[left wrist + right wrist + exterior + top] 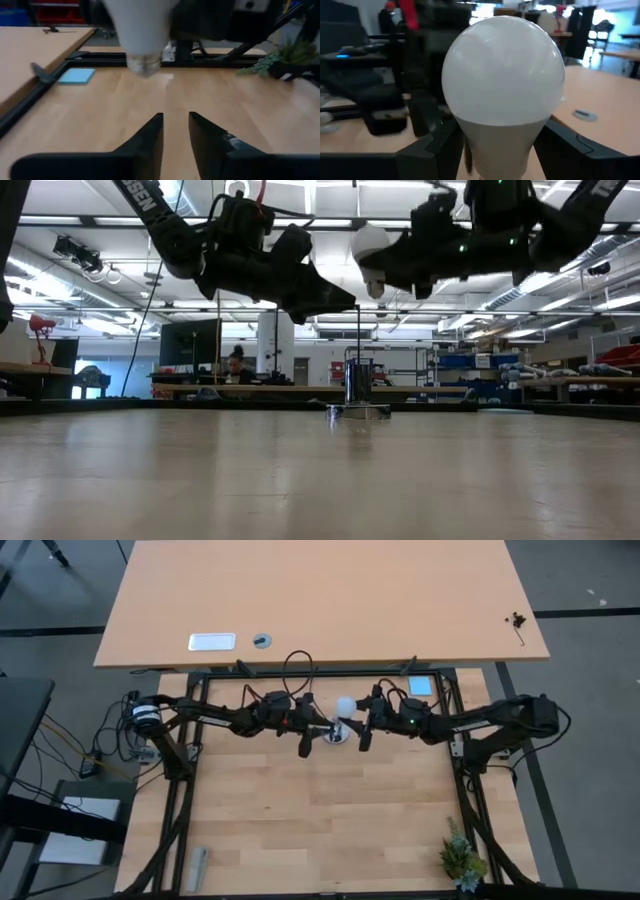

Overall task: Screw lightbulb
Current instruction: Insert the lightbulb into the lamp

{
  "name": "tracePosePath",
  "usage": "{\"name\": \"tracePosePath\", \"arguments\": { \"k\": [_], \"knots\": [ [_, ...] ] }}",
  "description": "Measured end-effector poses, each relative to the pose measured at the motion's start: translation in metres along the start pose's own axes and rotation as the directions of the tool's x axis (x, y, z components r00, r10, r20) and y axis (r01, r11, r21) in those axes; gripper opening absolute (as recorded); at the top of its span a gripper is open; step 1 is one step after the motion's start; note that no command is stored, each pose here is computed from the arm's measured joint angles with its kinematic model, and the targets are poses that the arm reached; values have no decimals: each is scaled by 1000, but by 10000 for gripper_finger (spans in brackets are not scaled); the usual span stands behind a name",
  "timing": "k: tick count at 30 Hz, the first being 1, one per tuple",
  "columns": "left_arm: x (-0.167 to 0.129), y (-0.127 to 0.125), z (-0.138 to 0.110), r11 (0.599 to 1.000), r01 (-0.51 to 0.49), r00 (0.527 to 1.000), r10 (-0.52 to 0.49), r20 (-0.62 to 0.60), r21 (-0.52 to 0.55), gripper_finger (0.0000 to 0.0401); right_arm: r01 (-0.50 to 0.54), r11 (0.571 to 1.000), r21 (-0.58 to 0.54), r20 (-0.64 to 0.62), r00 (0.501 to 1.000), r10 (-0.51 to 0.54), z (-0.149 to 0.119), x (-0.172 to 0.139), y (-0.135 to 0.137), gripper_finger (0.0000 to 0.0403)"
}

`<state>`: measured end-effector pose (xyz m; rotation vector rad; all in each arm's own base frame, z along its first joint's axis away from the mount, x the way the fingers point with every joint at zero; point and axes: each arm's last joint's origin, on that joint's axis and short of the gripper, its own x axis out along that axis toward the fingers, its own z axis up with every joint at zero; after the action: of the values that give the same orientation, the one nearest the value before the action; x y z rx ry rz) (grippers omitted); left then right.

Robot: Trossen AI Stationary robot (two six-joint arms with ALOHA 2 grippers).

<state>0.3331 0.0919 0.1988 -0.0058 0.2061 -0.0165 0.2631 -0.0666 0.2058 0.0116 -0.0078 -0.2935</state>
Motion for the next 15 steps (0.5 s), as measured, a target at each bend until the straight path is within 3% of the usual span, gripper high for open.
{"name": "tracePosePath", "arguments": {
  "k": [8,15],
  "knots": [
    [-8,4,3,993,-104,992,108,-60,60,8,66,997,49,29,997,-68,-49,20,-9,227],
    [-17,4,-13,990,-125,992,126,-4,64,6,100,989,113,72,991,-109,-72,25,-16,227]
  ]
}}
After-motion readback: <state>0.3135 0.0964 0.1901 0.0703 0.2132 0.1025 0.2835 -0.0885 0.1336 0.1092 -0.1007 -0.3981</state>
